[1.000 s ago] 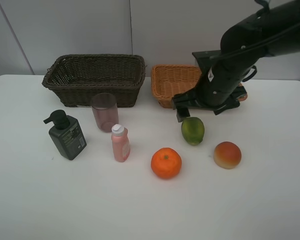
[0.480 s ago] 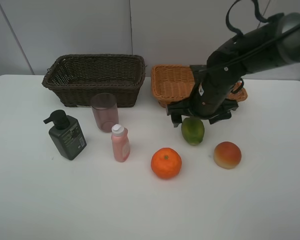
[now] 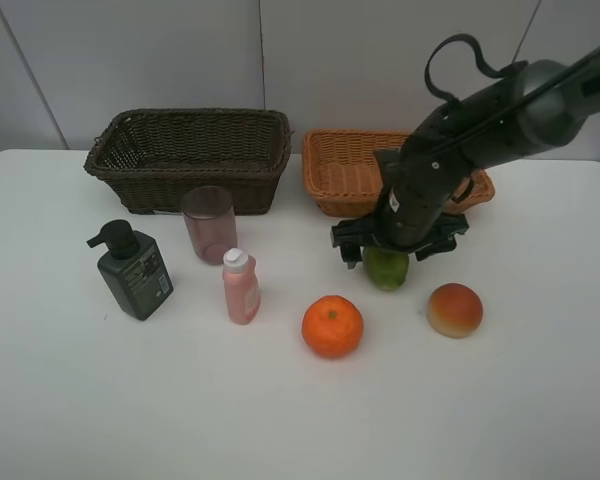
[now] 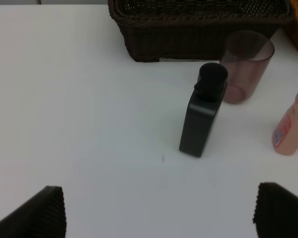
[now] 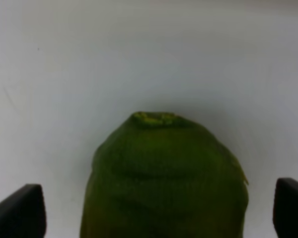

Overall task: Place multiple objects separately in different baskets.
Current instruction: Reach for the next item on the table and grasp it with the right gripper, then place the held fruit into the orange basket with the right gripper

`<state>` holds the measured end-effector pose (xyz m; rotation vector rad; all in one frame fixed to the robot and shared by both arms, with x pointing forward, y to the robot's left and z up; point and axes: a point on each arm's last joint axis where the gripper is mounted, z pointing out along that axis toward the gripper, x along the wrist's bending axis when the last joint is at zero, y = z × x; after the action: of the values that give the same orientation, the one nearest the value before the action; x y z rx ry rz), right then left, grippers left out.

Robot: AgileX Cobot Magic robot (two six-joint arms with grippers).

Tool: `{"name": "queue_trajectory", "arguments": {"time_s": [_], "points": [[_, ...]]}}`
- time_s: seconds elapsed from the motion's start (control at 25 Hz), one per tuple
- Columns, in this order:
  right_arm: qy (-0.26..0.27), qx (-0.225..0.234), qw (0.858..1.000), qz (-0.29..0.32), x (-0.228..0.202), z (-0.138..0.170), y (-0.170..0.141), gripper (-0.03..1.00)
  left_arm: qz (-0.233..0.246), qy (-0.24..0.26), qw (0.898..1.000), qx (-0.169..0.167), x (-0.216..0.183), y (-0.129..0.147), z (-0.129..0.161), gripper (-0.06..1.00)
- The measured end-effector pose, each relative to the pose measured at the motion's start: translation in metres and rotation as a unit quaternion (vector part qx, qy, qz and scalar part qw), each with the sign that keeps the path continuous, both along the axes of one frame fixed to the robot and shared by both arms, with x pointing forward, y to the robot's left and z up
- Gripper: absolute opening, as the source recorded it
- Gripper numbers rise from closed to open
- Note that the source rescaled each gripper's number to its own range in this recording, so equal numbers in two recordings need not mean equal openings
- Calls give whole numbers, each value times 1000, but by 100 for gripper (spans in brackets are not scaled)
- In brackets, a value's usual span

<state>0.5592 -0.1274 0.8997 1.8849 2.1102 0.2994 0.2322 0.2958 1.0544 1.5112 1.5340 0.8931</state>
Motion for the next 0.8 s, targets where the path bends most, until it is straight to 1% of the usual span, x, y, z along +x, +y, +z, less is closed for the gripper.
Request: {"name": "queue_trajectory", "arguments": {"time_s": [0.24, 0.28, 0.32, 0.36, 0.4, 0.48, 0.52, 0.56, 0.8], "points": [[14, -8, 1000, 1, 0, -14, 0, 96, 0, 0, 1000, 0, 0, 0, 0, 98], [16, -9, 1000, 1, 0, -15, 0, 93, 0, 0, 1000, 0, 0, 0, 0, 98], [18, -11, 1000, 1, 0, -17, 0, 88, 0, 0, 1000, 0, 0, 0, 0, 98], [20, -12, 1000, 1, 0, -18, 0, 77, 0, 0, 1000, 0, 0, 0, 0, 98], [21, -13, 1000, 2, 0, -20, 0, 61, 0, 0, 1000, 0, 0, 0, 0, 98], [22, -14, 1000, 2, 0, -21, 0, 18, 0, 0, 1000, 0, 0, 0, 0, 98], [22, -13, 1000, 2, 0, -21, 0, 0, 0, 0, 1000, 0, 0, 0, 0, 98], [21, -13, 1000, 2, 0, -21, 0, 2, 0, 0, 1000, 0, 0, 0, 0, 98], [23, -15, 1000, 1, 0, -21, 0, 2, 0, 0, 1000, 0, 0, 0, 0, 98]]}}
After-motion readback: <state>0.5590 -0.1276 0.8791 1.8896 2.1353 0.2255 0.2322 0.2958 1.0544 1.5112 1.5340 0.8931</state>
